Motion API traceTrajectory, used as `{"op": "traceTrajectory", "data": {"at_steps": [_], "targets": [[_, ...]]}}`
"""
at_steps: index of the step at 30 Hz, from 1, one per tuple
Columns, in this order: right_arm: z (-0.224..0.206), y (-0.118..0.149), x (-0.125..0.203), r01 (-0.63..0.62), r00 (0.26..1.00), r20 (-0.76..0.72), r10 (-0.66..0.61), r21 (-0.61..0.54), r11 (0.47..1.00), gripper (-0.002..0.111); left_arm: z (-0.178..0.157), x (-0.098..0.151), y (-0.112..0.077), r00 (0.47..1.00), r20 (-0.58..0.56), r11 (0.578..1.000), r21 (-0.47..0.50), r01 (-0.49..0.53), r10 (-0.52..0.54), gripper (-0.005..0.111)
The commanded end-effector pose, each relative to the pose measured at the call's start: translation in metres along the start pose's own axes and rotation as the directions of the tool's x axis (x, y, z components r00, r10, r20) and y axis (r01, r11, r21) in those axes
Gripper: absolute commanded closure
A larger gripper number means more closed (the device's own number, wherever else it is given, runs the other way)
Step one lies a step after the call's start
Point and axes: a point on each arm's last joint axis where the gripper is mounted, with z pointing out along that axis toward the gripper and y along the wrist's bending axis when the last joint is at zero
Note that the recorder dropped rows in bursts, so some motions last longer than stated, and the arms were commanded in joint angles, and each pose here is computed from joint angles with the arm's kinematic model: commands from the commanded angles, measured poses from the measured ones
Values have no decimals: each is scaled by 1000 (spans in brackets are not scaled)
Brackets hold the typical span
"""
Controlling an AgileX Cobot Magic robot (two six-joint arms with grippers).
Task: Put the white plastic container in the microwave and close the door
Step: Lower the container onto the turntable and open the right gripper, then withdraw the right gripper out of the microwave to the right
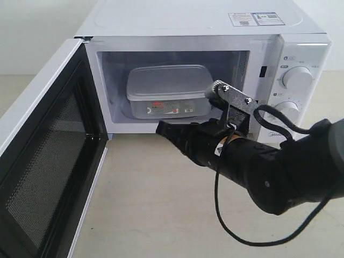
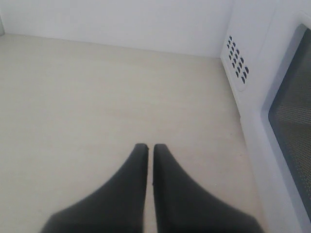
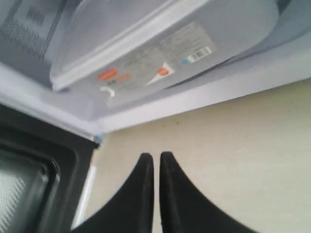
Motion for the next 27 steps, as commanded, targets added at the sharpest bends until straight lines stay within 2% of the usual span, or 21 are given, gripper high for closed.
{"op": "traceTrajectory", "data": {"at_steps": [1,3,6,11,16,22,27], "targets": [[-6,-3,2,309,951,19,-309,-22,951,108,0,1,0,1000,3,1000,5,5,-5,102],[-7,-1,-3,366,928,78,-363,-29,930,108,0,1,0,1000,3,1000,5,5,-5,102],[-5,0,-7,386,912,167,-376,-32,922,108,0,1,0,1000,3,1000,5,5,-5,102],[18,-5,3,414,901,146,-409,-11,910,108,0,1,0,1000,3,1000,5,5,-5,102],[41,5,-1,437,885,188,-426,-16,899,108,0,1,0,1000,3,1000,5,5,-5,102],[74,2,-24,393,898,207,-389,21,919,108,0,1,0,1000,3,1000,5,5,-5,102],[86,0,-50,363,901,235,-364,50,930,108,0,1,0,1000,3,1000,5,5,-5,102]]}}
